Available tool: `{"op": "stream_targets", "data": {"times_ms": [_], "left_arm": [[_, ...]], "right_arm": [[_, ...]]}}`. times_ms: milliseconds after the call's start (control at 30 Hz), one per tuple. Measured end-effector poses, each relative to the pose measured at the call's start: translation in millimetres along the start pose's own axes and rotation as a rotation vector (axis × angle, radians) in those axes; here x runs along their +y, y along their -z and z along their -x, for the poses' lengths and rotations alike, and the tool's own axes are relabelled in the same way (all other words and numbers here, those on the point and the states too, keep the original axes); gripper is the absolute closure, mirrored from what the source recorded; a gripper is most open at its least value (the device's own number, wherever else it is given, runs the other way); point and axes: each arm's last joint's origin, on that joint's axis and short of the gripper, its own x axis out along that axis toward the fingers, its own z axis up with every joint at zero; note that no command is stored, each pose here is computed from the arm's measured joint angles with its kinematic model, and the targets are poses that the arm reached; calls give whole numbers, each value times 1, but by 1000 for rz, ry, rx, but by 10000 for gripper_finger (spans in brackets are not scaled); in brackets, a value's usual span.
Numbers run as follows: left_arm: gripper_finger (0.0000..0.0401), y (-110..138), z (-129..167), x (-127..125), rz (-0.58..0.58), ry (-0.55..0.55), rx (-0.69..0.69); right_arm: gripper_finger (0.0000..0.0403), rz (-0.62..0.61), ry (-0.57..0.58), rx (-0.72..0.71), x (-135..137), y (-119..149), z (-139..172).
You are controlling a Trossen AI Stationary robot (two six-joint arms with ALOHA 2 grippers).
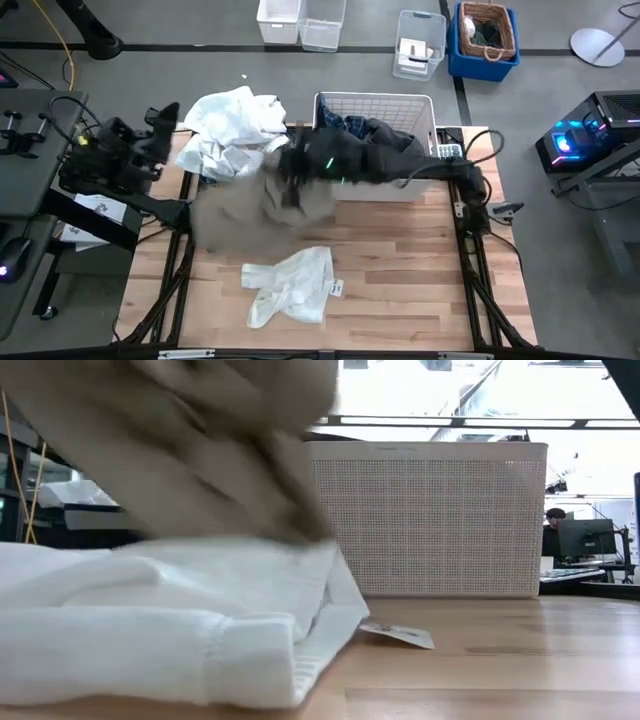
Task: Sort clothes
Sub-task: Put the brown short into the blue laundry organizer
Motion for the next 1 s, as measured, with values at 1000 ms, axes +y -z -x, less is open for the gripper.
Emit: {"op": "stream_targets", "data": {"times_ms": [1000], "left_arm": [[110, -35, 6, 1, 45, 150, -370]], "right_arm": [[393, -921, 26, -638, -123, 114, -146]]}}
